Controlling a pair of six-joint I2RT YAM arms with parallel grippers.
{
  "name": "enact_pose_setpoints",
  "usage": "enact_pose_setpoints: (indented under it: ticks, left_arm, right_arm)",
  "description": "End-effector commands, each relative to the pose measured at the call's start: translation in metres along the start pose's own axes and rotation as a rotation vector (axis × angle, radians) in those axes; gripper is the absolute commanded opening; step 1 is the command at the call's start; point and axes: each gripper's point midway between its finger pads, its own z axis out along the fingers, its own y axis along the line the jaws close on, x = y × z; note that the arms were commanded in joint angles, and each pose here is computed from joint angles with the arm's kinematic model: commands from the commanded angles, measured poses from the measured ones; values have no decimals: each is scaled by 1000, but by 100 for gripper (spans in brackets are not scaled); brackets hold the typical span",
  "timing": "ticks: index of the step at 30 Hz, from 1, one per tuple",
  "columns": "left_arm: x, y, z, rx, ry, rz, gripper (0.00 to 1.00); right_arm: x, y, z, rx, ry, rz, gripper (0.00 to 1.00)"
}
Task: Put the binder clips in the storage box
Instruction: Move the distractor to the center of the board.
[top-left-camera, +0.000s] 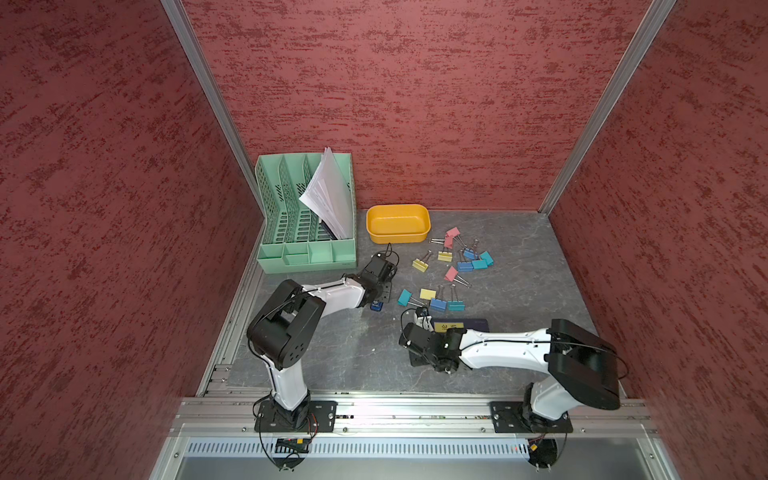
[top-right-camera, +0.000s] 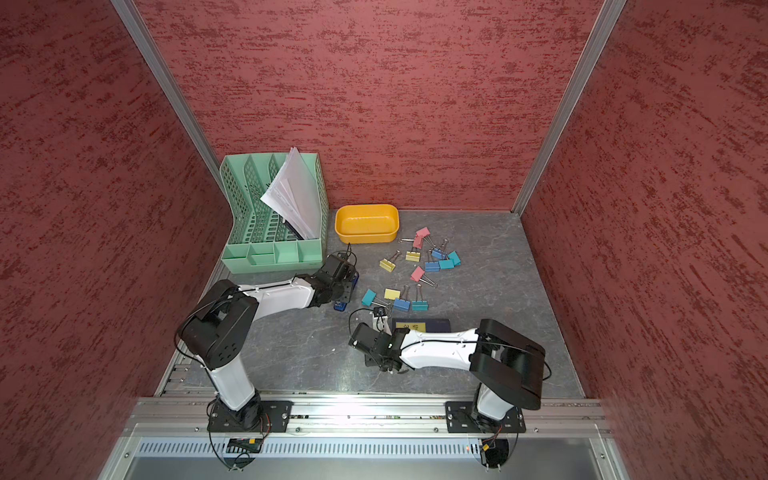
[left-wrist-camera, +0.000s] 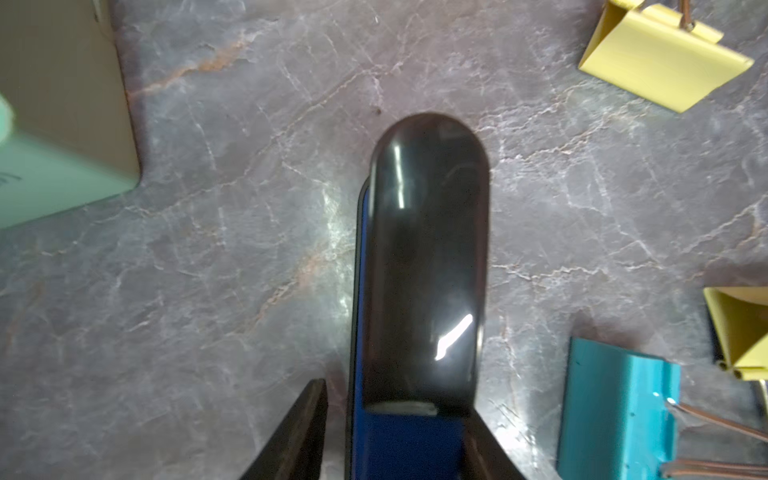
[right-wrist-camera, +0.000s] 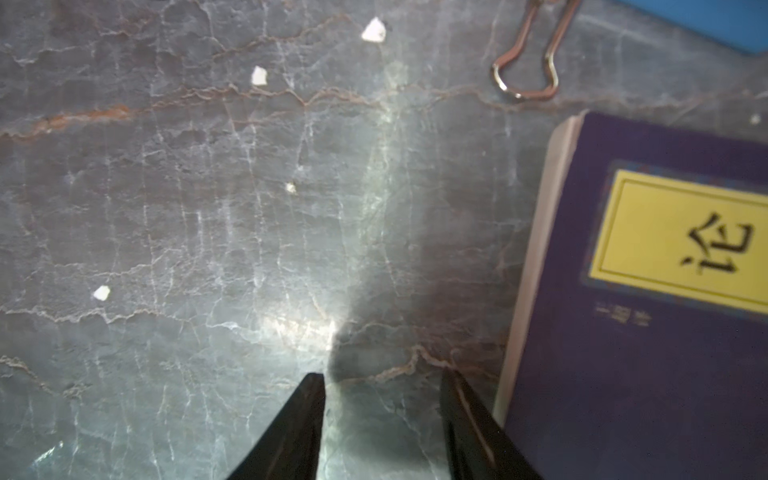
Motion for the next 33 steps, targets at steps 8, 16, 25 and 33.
enact_pose_setpoints:
  ticks: [8,16,25,33]
  left_arm:
    - [17,63,-9,-103,95,-106,30]
    - [34,104,-27,-71,148,-312,30]
    - [33,162,-40,-146,185,-426,30]
    - [45,193,-41,-214,216,-483,31]
  right_arm:
    - [3,-116,7,268,54,243,46]
    - [-3,-181,-7,275,102,445,50]
    - [-29,-192,-16,325,101,501,53]
    - [-57,-202,-33,347,11,531,58]
